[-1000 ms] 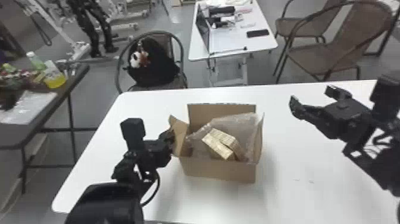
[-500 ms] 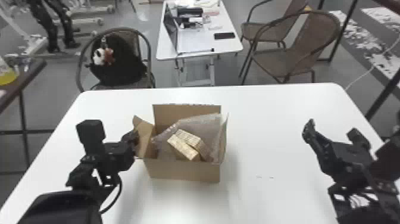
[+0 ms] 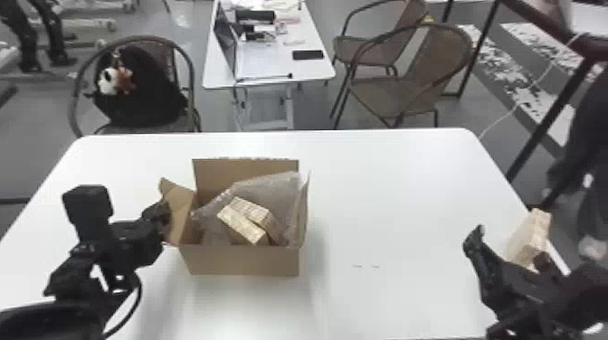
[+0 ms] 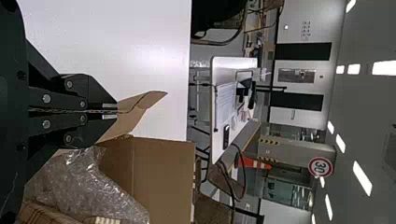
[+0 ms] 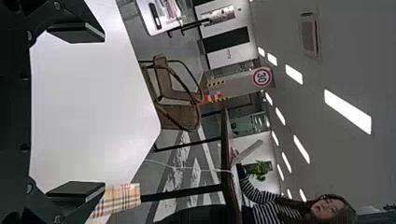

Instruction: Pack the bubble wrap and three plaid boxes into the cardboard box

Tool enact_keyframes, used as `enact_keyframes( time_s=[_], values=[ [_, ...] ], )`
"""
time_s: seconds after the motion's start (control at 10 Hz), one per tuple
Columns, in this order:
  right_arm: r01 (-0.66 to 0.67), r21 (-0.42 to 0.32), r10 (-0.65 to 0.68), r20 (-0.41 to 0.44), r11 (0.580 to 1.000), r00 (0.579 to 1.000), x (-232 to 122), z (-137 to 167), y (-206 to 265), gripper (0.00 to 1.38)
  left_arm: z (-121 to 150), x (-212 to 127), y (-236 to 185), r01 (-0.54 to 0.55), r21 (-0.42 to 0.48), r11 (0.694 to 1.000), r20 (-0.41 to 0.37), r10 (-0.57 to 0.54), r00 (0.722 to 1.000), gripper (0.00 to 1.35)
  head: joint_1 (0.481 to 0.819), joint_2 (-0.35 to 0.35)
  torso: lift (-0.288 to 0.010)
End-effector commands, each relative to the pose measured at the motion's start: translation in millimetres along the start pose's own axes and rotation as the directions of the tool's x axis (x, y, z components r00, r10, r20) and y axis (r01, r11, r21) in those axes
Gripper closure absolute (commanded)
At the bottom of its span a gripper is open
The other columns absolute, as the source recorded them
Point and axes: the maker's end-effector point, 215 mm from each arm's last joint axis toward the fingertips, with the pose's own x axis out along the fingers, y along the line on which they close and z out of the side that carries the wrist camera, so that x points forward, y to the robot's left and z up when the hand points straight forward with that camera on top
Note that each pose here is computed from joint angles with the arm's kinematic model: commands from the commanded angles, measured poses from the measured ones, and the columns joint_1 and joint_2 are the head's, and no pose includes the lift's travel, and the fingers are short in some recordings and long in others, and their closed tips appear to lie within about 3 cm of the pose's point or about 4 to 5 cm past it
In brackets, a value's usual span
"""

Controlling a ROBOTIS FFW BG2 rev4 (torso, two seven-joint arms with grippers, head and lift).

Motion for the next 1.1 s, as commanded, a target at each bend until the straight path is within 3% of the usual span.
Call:
enact_keyframes(
  time_s=[0.0, 0.3, 1.0],
  values=[
    [0.045, -0.014, -0.045, 0.003, 0.999, 0.999, -10, -3, -17, 0.17, -1, -1, 0, -0.001, -0.004, 1.000, 0.001, 0.001, 1.000, 1.21, 0.695, -0.013, -0.092],
    [0.138, -0.042, -0.138, 0.005, 0.990, 0.990, -9, -16, -53, 0.17, -3, -2, 0, 0.000, -0.007, 1.000, -0.001, 0.000, 1.000, 1.21, 0.695, -0.049, -0.092],
    [0.260, -0.094, -0.261, -0.006, 0.961, 0.965, 50, -40, -110, 0.17, -7, -1, -7, 0.012, -0.008, 1.000, -0.009, -0.012, 1.000, 1.21, 0.695, -0.134, -0.092]
  ],
)
